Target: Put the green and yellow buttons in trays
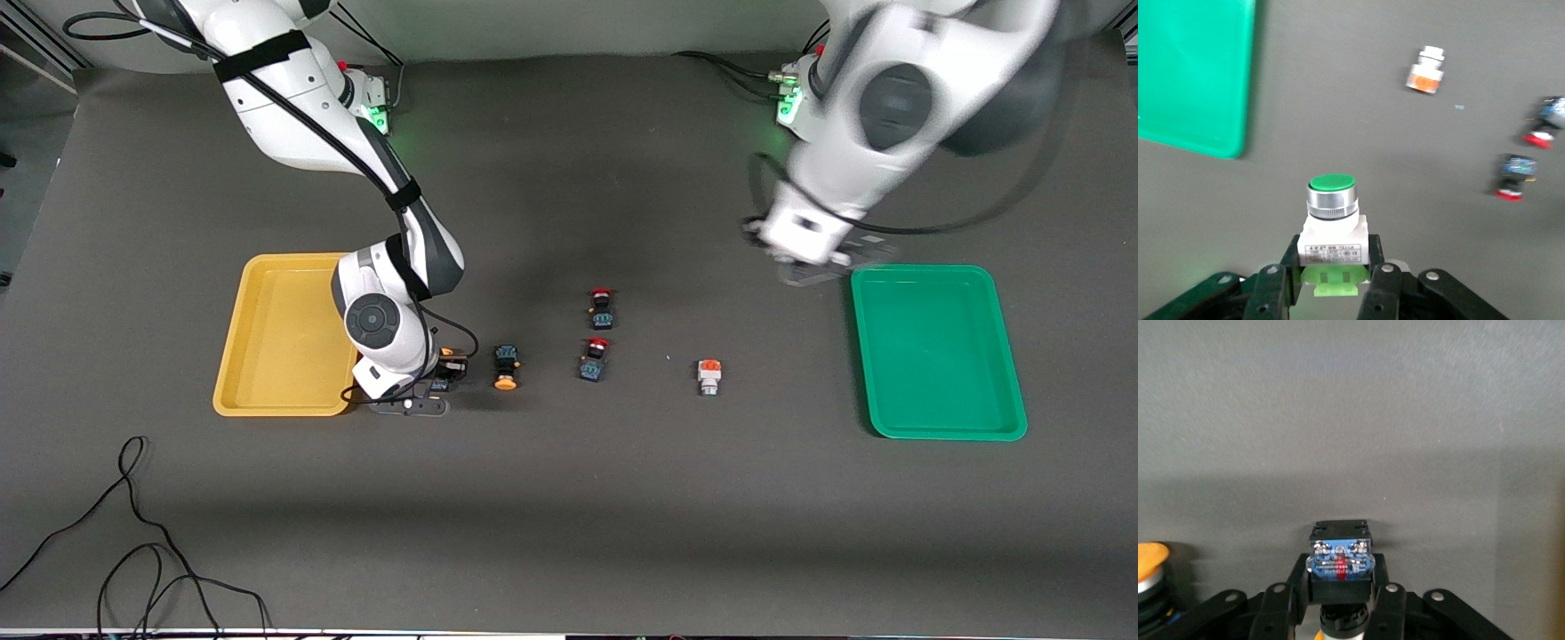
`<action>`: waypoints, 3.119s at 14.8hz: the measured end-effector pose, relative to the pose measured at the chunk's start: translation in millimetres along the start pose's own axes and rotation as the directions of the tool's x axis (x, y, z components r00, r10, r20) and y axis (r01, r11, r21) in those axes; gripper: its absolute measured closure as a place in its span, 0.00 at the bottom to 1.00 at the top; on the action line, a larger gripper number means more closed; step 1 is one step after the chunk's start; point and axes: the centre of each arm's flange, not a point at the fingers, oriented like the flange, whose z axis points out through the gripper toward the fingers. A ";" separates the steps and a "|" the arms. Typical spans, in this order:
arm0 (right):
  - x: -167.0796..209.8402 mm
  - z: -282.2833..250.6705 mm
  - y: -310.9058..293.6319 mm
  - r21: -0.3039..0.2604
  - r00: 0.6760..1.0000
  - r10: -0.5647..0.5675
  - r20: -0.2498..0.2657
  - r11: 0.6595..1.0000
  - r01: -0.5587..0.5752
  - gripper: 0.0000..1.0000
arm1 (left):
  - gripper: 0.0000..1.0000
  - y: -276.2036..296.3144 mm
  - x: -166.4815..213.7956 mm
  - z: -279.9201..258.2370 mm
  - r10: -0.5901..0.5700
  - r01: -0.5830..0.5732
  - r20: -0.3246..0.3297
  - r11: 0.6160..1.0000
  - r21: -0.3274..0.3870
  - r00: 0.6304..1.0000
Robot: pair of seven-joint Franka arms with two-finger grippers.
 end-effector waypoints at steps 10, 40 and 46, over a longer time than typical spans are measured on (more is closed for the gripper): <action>27.0 -140.3 167.7 -0.040 0.989 -0.055 0.136 0.997 0.061 0.60 | 0.59 -213.5 132.8 123.6 0.199 -0.198 0.017 0.979 -0.045 0.980; -15.2 -76.3 -83.0 -0.008 0.990 0.083 0.113 0.997 -0.082 0.00 | 0.00 4.0 114.6 80.8 0.454 -0.452 -0.089 0.891 0.037 0.887; -18.7 -25.1 -107.5 -0.009 0.994 0.098 0.055 0.995 -0.098 0.01 | 0.00 129.4 72.6 105.8 0.439 -0.441 -0.105 0.898 0.010 0.892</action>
